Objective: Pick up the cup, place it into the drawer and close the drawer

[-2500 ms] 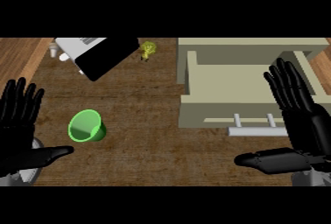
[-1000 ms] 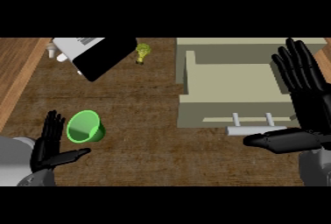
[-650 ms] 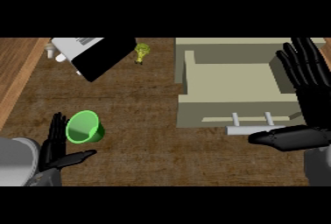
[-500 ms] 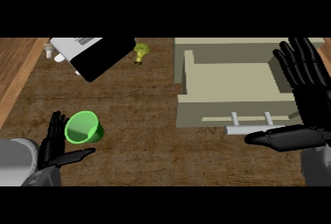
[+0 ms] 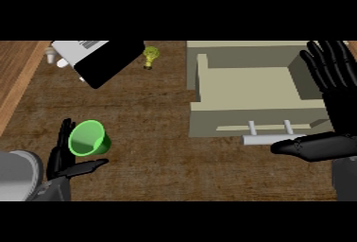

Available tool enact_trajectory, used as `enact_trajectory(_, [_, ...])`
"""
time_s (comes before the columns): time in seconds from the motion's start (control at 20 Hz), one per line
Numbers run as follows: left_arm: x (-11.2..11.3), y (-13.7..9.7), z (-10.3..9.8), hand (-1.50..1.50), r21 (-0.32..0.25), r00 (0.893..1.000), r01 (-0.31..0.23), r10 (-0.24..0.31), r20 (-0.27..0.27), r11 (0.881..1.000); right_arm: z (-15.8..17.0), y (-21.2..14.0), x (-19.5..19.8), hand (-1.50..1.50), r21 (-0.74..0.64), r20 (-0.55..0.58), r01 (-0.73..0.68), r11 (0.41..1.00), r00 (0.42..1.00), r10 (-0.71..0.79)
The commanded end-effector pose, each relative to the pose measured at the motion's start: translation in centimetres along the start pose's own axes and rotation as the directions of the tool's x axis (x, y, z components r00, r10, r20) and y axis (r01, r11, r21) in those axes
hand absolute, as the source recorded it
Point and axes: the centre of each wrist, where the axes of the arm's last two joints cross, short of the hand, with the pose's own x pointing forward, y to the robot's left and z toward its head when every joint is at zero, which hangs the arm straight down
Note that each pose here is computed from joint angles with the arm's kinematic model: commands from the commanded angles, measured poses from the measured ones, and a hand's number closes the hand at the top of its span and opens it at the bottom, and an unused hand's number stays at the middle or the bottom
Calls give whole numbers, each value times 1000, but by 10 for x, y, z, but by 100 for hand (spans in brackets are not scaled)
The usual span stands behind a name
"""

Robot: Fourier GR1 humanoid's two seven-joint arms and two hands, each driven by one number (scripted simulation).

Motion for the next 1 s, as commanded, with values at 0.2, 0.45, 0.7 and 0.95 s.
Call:
enact_trajectory(0.2, [0, -14, -6, -150, -96, 990, -134, 138, 35, 986, 2, 5, -15, -150, 2, 1, 2, 1000, 1000, -2])
enact_trajectory(0.45, [7, -22, -20, 150, -130, 979, -116, 135, 154, 985, 0, -1, 0, -150, -2, -8, -8, 1000, 1000, 8])
enact_trajectory(0.7, [10, -17, -20, 150, 57, 946, 128, -139, 294, 990, 15, -6, -16, -150, 2, -1, -9, 1000, 1000, 9])
enact_trajectory(0.95, [-2, -56, -14, 150, 76, 941, 85, -105, 320, 993, 5, 12, -7, -150, 9, 5, -10, 1000, 1000, 10])
